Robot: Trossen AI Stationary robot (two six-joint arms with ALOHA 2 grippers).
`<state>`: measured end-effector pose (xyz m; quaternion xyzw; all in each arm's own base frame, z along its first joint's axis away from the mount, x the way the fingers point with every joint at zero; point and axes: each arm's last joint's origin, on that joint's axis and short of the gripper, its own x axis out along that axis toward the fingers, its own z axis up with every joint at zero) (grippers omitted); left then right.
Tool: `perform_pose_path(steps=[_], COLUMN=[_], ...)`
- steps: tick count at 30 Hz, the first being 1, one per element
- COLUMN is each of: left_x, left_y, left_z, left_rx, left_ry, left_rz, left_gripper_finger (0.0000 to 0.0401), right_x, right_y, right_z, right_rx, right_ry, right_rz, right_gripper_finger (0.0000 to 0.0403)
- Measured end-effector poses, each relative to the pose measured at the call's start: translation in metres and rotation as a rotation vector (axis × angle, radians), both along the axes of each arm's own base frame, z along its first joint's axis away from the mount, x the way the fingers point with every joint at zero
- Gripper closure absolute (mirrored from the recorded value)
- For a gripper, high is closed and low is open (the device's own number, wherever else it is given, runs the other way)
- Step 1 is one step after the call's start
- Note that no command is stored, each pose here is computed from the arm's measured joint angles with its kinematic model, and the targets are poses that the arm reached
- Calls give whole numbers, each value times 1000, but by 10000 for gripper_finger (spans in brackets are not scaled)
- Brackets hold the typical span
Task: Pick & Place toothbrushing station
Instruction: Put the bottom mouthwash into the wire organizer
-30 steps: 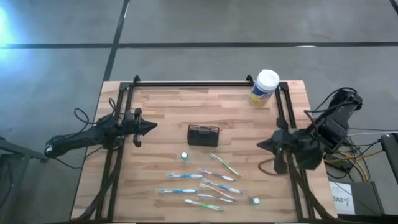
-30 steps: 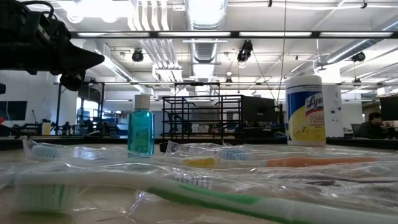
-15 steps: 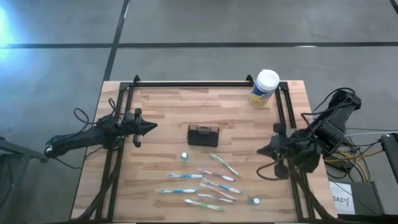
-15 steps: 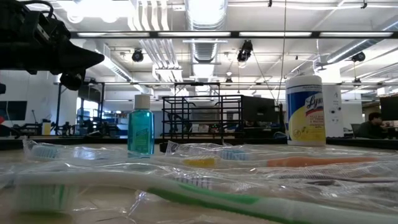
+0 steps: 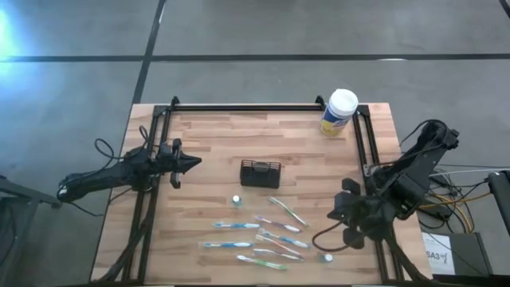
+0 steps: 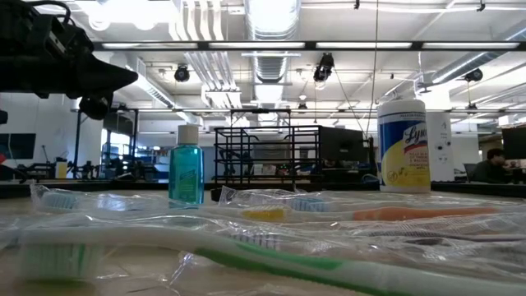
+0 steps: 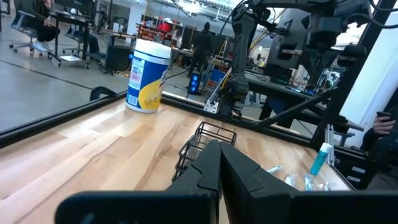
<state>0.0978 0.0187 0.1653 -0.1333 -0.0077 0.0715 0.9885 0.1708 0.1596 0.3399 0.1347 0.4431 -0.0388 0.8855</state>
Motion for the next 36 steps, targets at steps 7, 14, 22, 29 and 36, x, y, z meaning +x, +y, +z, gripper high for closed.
perform_pose_path(steps=[7, 14, 22, 29, 36], left_x=[0, 0, 0, 0, 0], left_y=[0, 0, 0, 0, 0], left_z=[0, 0, -1, -1, -1], left_rx=[9, 9, 37, 29, 31], left_ry=[2, 6, 13, 15, 17], left_rz=[2, 6, 5, 3, 1], left_gripper_finger=[394, 394, 394, 394, 394], right_x=[10, 18, 32, 48, 62], right_y=[11, 23, 41, 64, 79], right_z=[-13, -25, -38, -40, -46], right_rx=[44, 160, 259, 346, 270], right_ry=[55, 136, 258, 383, 457], right_rz=[-90, -191, -293, -310, -335], right_gripper_finger=[394, 377, 306, 252, 224])
